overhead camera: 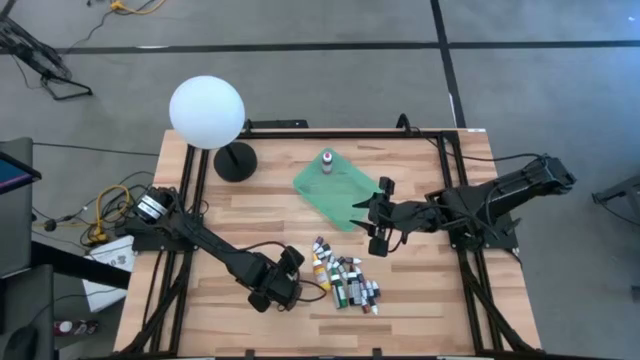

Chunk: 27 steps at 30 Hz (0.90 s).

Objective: Pick & Place food coloring
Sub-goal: Put the large red food coloring bottle into the green bin

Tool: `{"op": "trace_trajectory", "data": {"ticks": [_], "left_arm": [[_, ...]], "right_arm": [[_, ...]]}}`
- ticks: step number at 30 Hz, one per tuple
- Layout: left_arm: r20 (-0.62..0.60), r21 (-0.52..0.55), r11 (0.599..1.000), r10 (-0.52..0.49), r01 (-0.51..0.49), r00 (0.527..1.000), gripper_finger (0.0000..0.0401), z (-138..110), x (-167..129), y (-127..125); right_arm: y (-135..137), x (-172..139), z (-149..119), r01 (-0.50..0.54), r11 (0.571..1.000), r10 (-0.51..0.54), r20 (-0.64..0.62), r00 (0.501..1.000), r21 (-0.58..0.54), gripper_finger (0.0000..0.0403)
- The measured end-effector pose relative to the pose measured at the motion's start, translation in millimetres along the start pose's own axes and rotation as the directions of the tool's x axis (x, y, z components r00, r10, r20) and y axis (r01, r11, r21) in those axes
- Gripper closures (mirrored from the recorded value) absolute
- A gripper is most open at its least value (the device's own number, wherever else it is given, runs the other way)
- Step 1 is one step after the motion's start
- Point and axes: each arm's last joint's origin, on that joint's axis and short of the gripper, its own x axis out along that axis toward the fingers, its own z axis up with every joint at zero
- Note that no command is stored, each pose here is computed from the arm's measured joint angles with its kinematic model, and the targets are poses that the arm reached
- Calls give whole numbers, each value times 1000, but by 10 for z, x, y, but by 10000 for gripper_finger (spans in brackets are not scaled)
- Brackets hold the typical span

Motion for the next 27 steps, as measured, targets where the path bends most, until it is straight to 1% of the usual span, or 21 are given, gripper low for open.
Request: {"op": "trace_trajectory", "data": {"ticks": [2, 7, 9, 12, 18, 20, 22, 25, 27], "left_arm": [[-2, -10, 1000, -2, 2, 1000, 175, -2, 0, -1], [-6, -169, 985, -37, 35, 999, 164, -17, -5, 11], [-10, -232, 971, -68, 64, 998, 163, -31, -18, 8], [-43, -312, 947, -90, 72, 995, 165, -63, -22, -9], [-134, -433, 901, -109, 40, 985, 167, -144, -43, -77], [-153, -475, 880, -112, 26, 982, 168, -160, -50, -96], [-159, -526, 850, -126, 24, 979, 168, -166, -52, -104], [-144, -595, 801, -183, 63, 973, 168, -159, -52, -114], [-122, -620, 781, -187, 72, 975, 168, -139, -38, -101]], "right_arm": [[0, -1, 3, 0, 1000, 0, 3, 1000, 2, 239], [0, -1, 3, 0, 1000, 0, 2, 1000, 1, 239], [0, -1, 3, 0, 1000, 0, 2, 1000, 1, 239], [-3, 1, 1, 1, 1000, -1, 2, 1000, -3, 239], [-3, 1, -1, 2, 1000, -2, -1, 1000, -7, 239], [-3, 1, -1, 2, 1000, -2, -1, 1000, -7, 239], [-3, 1, -1, 2, 1000, -2, -1, 1000, -7, 239], [-3, 1, -1, 2, 1000, -2, -1, 1000, -7, 239], [-3, 1, -2, 2, 1000, -2, -1, 1000, -7, 239]]}}
